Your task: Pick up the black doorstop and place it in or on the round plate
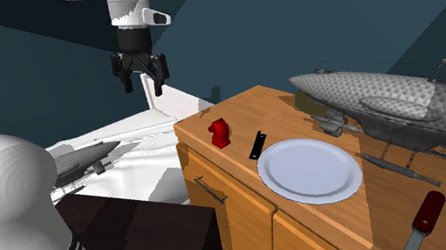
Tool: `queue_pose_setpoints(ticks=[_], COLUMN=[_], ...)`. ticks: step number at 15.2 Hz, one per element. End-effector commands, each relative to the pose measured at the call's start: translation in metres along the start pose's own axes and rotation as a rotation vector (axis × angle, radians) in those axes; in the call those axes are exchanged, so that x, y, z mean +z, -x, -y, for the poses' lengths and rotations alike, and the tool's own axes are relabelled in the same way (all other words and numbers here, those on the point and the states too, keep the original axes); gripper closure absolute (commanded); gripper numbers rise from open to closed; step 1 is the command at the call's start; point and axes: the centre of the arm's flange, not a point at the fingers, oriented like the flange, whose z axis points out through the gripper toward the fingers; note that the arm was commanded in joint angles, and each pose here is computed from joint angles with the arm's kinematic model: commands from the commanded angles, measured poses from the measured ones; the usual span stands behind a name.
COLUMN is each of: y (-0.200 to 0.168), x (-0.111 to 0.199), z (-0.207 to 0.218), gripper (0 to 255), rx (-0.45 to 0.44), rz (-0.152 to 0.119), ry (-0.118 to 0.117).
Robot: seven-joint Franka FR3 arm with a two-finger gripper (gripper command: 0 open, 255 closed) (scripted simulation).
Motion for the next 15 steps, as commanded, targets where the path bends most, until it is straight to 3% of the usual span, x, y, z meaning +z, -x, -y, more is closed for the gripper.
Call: queue_pose_setpoints(ticks=[1, 15], y=[-0.015, -0.106], x=[0.012, 0.101], z=[-0.020, -0.151], gripper=[0, 0], rx=[0.004, 0.033], rz=[-0.011, -0.074], ry=[-0.003, -0.035])
